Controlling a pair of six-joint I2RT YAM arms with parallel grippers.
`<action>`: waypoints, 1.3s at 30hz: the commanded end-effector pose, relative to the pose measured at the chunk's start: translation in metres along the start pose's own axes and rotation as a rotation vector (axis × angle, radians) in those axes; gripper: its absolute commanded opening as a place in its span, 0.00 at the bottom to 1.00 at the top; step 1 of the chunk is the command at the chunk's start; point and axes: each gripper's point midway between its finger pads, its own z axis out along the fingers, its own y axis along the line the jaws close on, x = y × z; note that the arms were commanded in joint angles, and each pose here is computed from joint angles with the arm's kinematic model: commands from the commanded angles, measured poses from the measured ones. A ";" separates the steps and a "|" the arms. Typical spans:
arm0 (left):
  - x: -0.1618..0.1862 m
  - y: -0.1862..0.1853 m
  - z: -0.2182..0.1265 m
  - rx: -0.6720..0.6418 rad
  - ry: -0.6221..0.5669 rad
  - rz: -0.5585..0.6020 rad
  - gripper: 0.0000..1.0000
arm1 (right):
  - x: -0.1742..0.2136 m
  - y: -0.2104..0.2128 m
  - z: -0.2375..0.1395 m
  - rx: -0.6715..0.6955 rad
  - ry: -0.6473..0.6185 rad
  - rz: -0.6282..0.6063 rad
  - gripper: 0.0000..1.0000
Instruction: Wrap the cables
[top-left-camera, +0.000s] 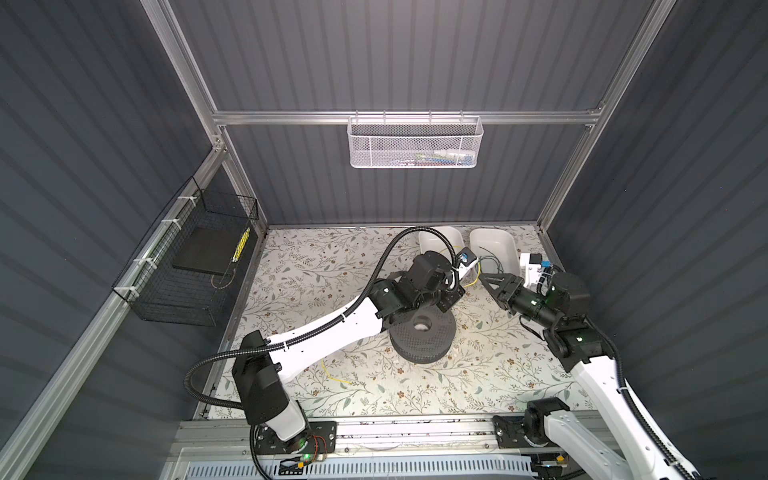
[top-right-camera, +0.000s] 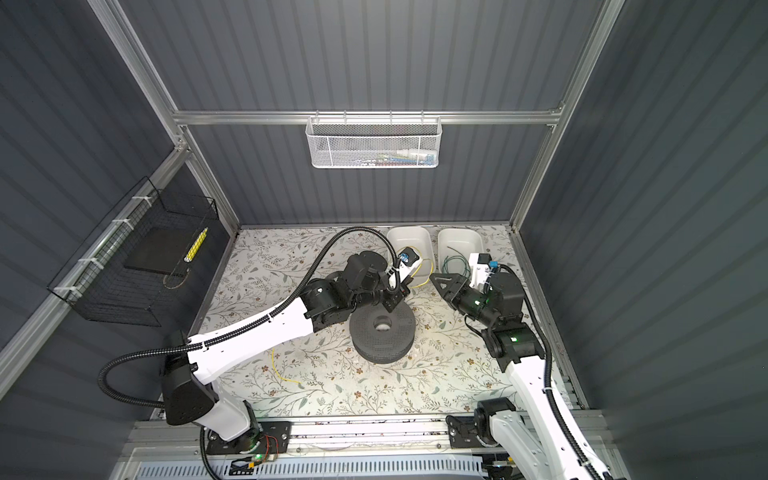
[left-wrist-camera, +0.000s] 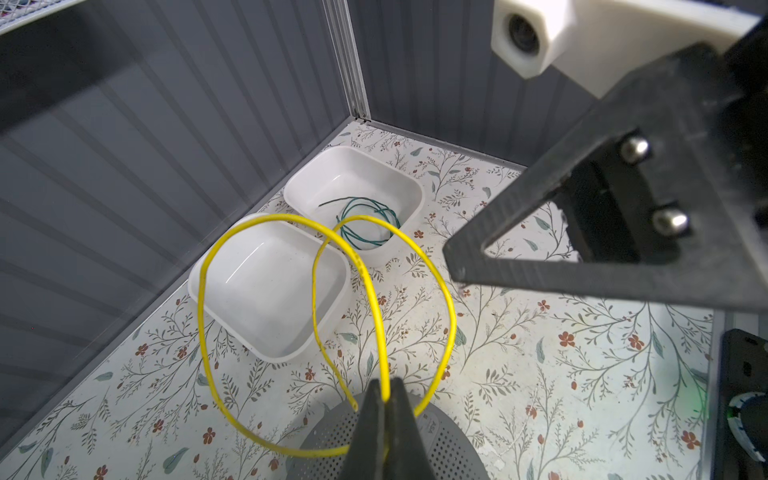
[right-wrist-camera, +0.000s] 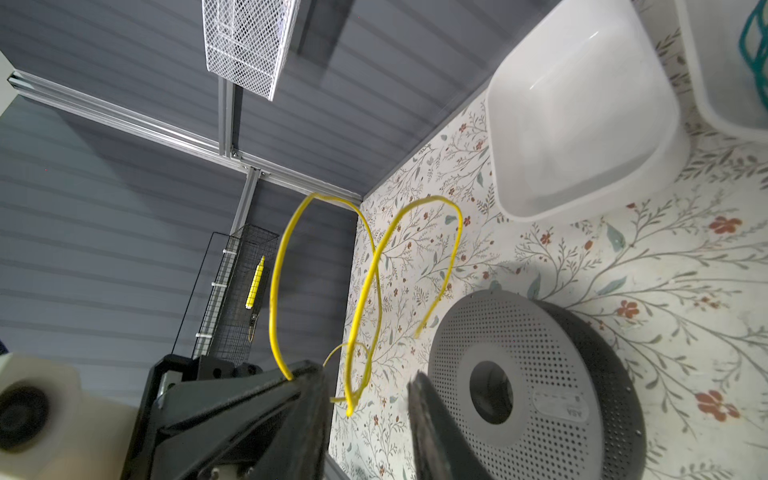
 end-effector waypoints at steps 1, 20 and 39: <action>-0.012 0.003 -0.010 0.007 -0.049 -0.025 0.00 | 0.002 0.010 0.001 -0.061 0.005 -0.001 0.34; -0.017 0.000 -0.010 0.023 -0.055 -0.026 0.00 | -0.011 0.013 0.015 -0.071 -0.011 -0.013 0.09; 0.015 0.010 -0.061 0.017 -0.002 -0.022 0.00 | -0.111 0.040 -0.011 -0.049 -0.252 -0.067 0.00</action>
